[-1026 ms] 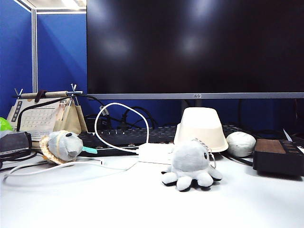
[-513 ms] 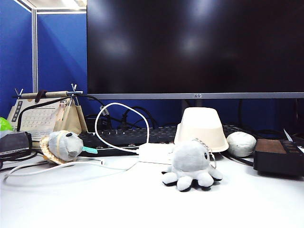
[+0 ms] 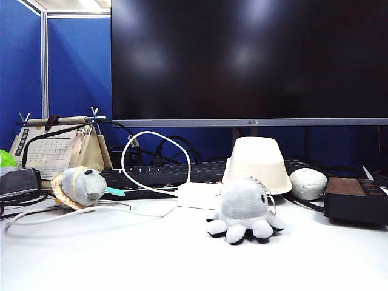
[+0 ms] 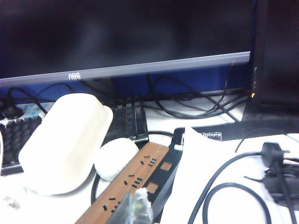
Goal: Place the tilting octopus upright.
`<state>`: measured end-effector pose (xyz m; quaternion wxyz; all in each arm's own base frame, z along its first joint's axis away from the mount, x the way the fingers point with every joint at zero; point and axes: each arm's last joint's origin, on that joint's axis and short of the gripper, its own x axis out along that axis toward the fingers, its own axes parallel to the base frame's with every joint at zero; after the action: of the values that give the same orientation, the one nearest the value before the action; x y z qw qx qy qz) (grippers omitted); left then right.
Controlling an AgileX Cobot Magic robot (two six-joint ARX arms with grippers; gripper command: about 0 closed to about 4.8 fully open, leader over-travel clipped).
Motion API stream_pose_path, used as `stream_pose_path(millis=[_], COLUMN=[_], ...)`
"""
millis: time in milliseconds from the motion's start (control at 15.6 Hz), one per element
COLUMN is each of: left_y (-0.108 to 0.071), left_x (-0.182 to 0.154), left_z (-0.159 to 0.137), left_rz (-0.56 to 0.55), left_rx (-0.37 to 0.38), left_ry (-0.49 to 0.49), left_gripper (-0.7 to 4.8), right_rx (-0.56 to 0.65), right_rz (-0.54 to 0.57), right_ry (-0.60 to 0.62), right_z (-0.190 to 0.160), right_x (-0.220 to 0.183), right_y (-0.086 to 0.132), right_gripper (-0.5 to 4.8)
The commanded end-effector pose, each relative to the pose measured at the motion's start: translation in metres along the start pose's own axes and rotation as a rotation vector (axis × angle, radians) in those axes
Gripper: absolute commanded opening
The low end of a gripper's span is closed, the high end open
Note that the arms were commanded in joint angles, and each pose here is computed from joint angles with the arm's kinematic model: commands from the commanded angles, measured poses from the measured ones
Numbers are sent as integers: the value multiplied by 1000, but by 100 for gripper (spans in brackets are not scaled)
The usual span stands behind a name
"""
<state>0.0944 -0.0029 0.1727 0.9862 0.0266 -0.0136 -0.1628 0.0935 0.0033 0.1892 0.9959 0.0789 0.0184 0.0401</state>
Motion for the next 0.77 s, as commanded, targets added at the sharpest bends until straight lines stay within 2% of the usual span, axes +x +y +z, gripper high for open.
stream_pose_path(millis=[64,769], left_y=[0,0], left_x=[0,0], left_z=[2,1], left_rz=[-1,-2], left_rx=[2,0], left_ry=[-12,-7], left_gripper=[21,21], right_rx=[-3,-7], right_rz=[14,-29], right_ry=[-50,-79], right_z=[-9,-18], right_x=[2,4], right_y=[-1,-4], right_gripper=[-1,-1])
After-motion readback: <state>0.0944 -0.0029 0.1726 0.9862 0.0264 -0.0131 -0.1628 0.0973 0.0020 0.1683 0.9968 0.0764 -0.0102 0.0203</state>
